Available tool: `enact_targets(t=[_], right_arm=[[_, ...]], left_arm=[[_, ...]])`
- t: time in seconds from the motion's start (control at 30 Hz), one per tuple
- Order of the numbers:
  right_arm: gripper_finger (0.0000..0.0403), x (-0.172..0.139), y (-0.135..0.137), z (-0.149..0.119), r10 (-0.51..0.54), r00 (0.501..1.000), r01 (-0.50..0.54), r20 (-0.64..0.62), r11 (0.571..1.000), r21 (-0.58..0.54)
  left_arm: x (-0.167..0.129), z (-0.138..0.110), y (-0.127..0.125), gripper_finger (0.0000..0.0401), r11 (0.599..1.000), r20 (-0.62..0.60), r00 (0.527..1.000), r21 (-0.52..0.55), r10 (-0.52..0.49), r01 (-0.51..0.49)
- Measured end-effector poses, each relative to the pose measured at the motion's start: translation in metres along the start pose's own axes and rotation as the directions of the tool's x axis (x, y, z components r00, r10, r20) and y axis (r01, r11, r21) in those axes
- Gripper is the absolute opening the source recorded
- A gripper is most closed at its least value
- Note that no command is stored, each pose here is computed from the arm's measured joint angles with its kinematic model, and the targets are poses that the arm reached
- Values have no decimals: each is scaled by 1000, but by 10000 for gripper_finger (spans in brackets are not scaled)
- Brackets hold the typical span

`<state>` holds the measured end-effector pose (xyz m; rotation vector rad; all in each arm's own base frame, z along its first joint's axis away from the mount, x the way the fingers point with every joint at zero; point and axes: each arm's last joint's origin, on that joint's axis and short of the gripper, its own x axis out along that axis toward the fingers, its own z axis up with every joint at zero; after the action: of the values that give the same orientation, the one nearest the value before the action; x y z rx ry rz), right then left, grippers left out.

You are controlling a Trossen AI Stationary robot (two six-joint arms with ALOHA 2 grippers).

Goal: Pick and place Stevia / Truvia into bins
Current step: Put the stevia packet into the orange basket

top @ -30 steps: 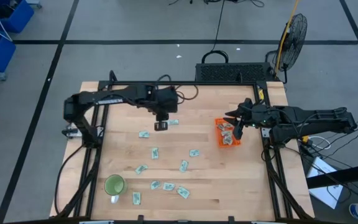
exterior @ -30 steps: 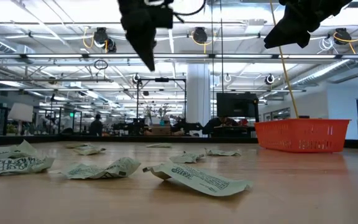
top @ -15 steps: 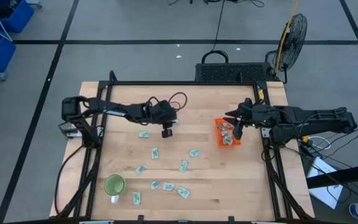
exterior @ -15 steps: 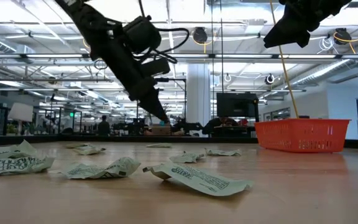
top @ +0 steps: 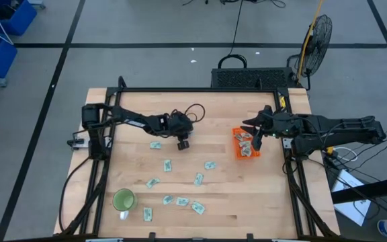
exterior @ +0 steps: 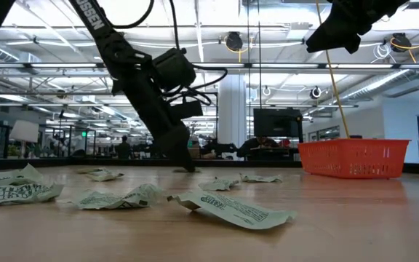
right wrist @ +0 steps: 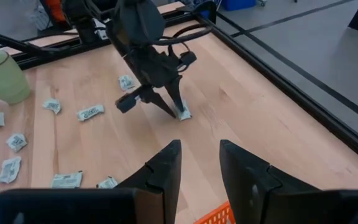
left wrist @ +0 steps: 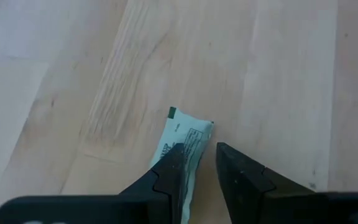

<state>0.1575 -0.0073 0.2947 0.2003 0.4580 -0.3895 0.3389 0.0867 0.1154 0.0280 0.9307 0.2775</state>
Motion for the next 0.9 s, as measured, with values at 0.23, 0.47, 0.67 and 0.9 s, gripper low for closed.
enact_targets(t=[0.23, 0.47, 0.67, 0.9], right_arm=[[102, 0, 0, 0, 0, 1000, 0, -2, 1000, -4], [102, 0, 0, 0, 0, 1000, 0, -2, 1000, -4], [102, 0, 0, 0, 0, 1000, 0, -2, 1000, -3], [102, 0, 0, 1, 3, 1000, -3, 7, 1000, 4]], left_arm=[[0, 3, 0, 13, 999, 32, 999, -32, 0, 1], [-4, 22, -6, 4, 993, 116, 992, -108, -42, 55], [-21, 70, -29, 3, 980, 321, 936, -85, -142, 178], [-13, 123, -57, 4, 962, 424, 888, -115, -177, 247]])
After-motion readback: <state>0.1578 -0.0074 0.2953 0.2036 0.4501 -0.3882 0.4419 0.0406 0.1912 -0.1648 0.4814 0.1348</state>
